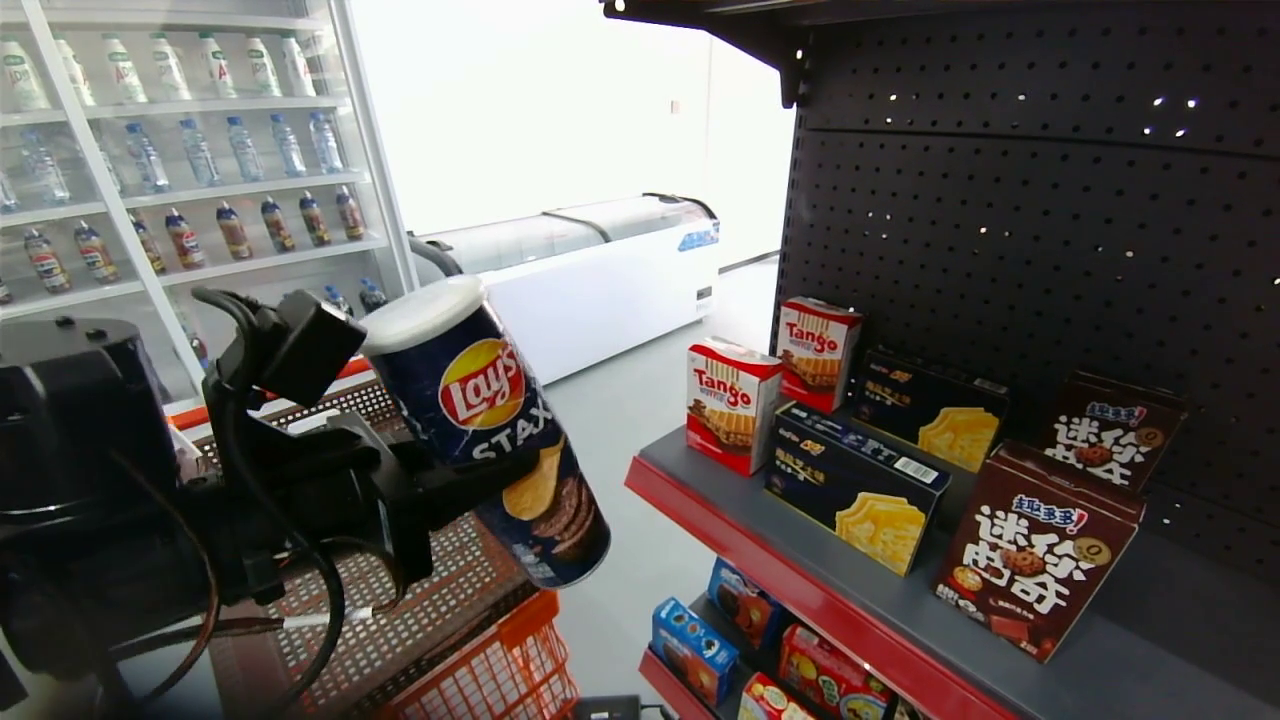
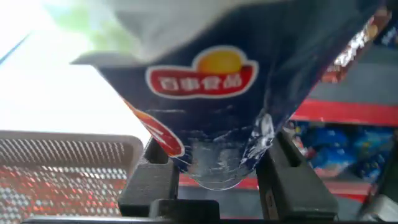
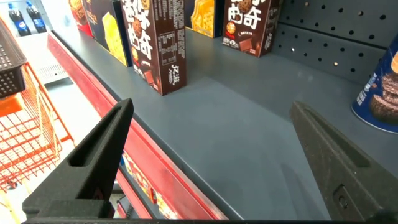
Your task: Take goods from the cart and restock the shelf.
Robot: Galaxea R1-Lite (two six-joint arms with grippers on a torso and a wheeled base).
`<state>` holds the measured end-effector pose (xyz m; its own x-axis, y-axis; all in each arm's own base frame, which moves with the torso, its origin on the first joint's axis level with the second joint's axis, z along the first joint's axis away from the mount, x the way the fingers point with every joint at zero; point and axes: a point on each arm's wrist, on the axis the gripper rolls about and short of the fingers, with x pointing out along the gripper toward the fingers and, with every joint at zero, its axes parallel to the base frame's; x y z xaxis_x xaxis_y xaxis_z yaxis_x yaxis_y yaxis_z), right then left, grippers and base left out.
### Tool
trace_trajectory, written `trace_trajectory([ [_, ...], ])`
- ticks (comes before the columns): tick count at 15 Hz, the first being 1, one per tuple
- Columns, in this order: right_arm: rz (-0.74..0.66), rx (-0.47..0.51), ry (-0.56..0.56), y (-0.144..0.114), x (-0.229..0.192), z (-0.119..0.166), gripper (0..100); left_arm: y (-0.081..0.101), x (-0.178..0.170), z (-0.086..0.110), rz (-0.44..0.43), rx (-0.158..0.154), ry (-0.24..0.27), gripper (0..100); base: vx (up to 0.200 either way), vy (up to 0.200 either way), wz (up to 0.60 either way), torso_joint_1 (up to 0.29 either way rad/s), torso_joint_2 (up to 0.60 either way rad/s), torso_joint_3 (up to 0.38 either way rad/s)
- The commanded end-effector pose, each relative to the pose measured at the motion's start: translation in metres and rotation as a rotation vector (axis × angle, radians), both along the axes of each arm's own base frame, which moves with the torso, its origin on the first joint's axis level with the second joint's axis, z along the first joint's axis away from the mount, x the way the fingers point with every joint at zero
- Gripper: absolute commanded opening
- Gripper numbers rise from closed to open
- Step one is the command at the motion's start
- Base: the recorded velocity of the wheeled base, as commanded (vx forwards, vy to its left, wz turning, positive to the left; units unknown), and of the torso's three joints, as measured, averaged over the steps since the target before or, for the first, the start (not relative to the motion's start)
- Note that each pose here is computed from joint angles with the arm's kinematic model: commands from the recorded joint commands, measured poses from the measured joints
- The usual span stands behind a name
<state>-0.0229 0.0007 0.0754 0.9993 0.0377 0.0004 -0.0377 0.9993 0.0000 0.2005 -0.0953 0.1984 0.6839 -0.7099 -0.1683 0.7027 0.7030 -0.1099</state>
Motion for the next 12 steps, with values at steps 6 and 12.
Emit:
trace_trajectory([
  [6,0.001,0.0,0.0,0.0,0.0,0.0,100,0.001,-0.014,-0.002,-0.16,-0.026,0.006,0,0.0,0.0,0.0,0.0,0.0,0.0],
  [12,0.005,0.0,0.002,0.0,0.0,0.0,100,-0.002,-0.023,0.0,-0.291,-0.044,0.008,0,0.0,0.0,0.0,0.0,0.0,0.0],
])
